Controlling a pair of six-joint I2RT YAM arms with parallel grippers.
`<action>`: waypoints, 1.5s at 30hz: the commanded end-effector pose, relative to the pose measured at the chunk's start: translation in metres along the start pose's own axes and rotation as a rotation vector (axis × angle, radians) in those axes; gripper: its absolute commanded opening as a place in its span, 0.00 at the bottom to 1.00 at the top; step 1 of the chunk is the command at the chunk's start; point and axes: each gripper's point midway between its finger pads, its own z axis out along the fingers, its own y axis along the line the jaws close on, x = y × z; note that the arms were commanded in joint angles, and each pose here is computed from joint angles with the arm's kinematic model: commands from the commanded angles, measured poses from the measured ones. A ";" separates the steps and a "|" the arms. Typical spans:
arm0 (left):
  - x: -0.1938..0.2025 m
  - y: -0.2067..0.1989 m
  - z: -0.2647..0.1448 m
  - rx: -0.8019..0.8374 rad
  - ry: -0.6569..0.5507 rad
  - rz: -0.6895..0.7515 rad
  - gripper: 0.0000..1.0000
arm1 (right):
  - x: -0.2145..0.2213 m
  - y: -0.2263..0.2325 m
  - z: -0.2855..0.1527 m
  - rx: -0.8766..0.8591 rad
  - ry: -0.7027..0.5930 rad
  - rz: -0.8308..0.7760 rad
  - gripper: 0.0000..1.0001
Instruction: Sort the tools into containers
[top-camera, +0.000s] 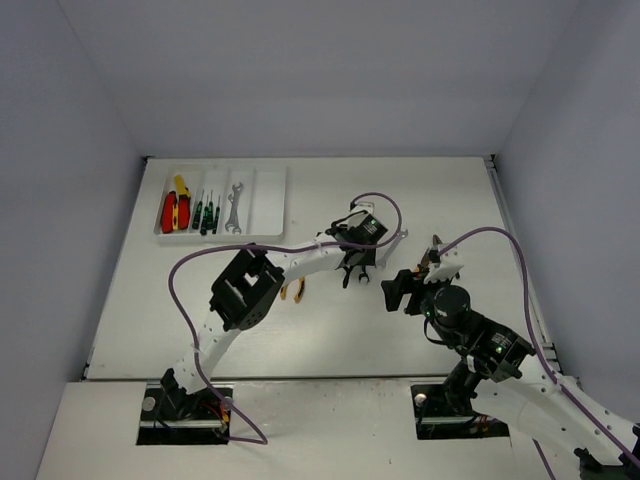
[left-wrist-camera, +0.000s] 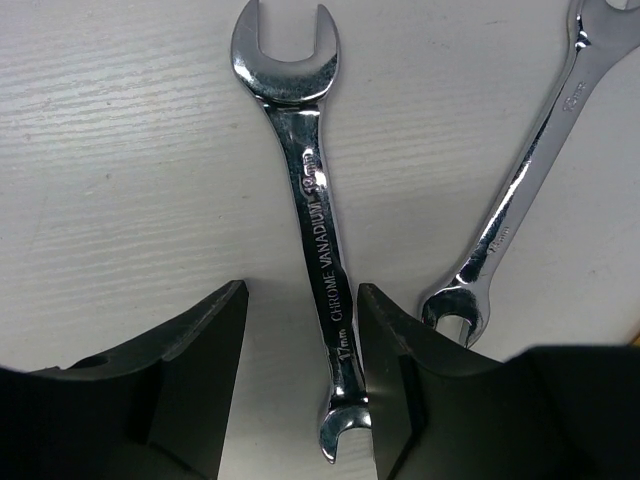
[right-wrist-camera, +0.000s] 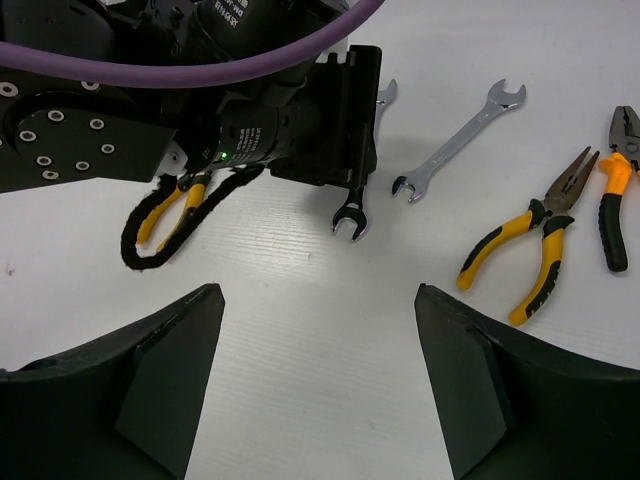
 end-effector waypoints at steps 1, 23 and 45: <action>0.020 0.000 -0.004 -0.011 0.040 0.000 0.43 | -0.020 0.004 -0.001 0.006 -0.058 0.040 0.74; 0.150 0.111 -0.126 -0.029 0.355 0.215 0.23 | -0.028 -0.005 -0.003 0.049 -0.092 0.030 0.75; 0.082 0.084 -0.082 0.036 0.378 0.295 0.36 | -0.029 -0.004 -0.007 0.029 -0.103 0.044 0.75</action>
